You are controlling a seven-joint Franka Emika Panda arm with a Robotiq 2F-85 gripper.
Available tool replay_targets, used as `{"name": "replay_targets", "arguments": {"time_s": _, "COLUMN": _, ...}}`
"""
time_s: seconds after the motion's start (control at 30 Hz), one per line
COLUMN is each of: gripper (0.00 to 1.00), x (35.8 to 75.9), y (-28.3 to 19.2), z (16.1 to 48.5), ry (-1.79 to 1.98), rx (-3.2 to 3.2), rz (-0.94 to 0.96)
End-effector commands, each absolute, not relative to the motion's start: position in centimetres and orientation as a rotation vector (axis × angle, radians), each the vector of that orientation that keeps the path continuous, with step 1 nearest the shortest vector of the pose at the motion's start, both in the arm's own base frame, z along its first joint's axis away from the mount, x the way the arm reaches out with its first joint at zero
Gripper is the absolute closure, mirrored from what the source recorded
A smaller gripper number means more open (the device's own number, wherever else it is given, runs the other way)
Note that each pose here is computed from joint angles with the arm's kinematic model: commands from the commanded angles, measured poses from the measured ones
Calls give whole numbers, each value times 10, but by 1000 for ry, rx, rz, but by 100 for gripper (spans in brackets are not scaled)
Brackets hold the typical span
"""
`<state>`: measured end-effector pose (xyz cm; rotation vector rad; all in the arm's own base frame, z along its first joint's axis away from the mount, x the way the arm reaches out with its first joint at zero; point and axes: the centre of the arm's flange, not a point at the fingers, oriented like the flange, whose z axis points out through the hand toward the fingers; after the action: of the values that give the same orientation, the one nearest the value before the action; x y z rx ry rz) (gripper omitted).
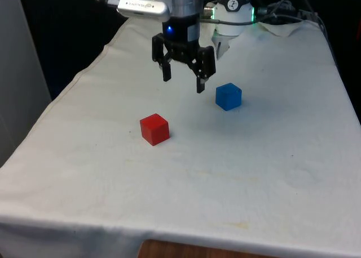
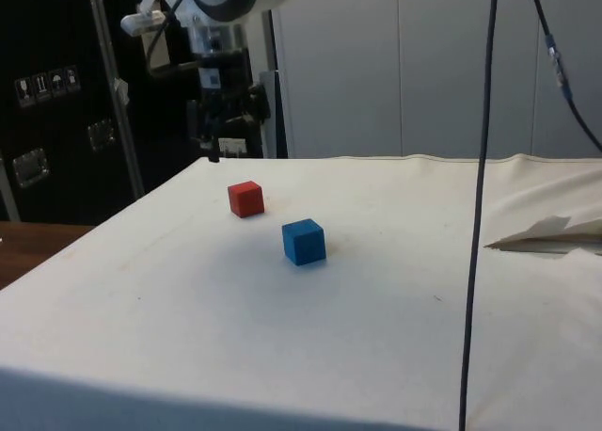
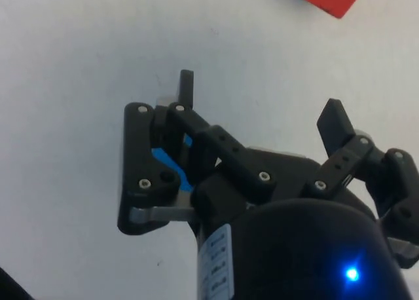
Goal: Stack the two cubes.
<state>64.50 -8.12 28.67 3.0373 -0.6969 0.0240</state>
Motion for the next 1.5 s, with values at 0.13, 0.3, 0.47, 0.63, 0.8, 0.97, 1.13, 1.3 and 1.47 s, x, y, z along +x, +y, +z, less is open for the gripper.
{"name": "replay_targets", "arguments": {"time_s": 0.13, "gripper": 0, "x": 652, "y": -85, "z": 264, "ry": -759, "rx": 3043, "rz": 45}}
{"name": "replay_targets", "arguments": {"time_s": 0.3, "gripper": 0, "x": 654, "y": -91, "z": 254, "ry": -785, "rx": 3033, "rz": 51}}
{"name": "replay_targets", "arguments": {"time_s": 0.47, "gripper": 0, "x": 658, "y": -99, "z": 248, "ry": -803, "rx": 3013, "rz": 63}}
{"name": "replay_targets", "arguments": {"time_s": 0.63, "gripper": 0, "x": 660, "y": -106, "z": 246, "ry": -818, "rx": 2989, "rz": 70}}
{"name": "replay_targets", "arguments": {"time_s": 0.8, "gripper": 0, "x": 660, "y": -110, "z": 243, "ry": -828, "rx": 2984, "rz": 63}}
{"name": "replay_targets", "arguments": {"time_s": 0.97, "gripper": 0, "x": 666, "y": -122, "z": 232, "ry": -861, "rx": 2962, "rz": 67}}
{"name": "replay_targets", "arguments": {"time_s": 1.13, "gripper": 0, "x": 667, "y": -128, "z": 229, "ry": -867, "rx": 2947, "rz": 69}}
{"name": "replay_targets", "arguments": {"time_s": 1.3, "gripper": 0, "x": 670, "y": -139, "z": 216, "ry": -900, "rx": 2931, "rz": 69}}
{"name": "replay_targets", "arguments": {"time_s": 1.47, "gripper": 0, "x": 674, "y": -147, "z": 210, "ry": -917, "rx": 2916, "rz": 75}}
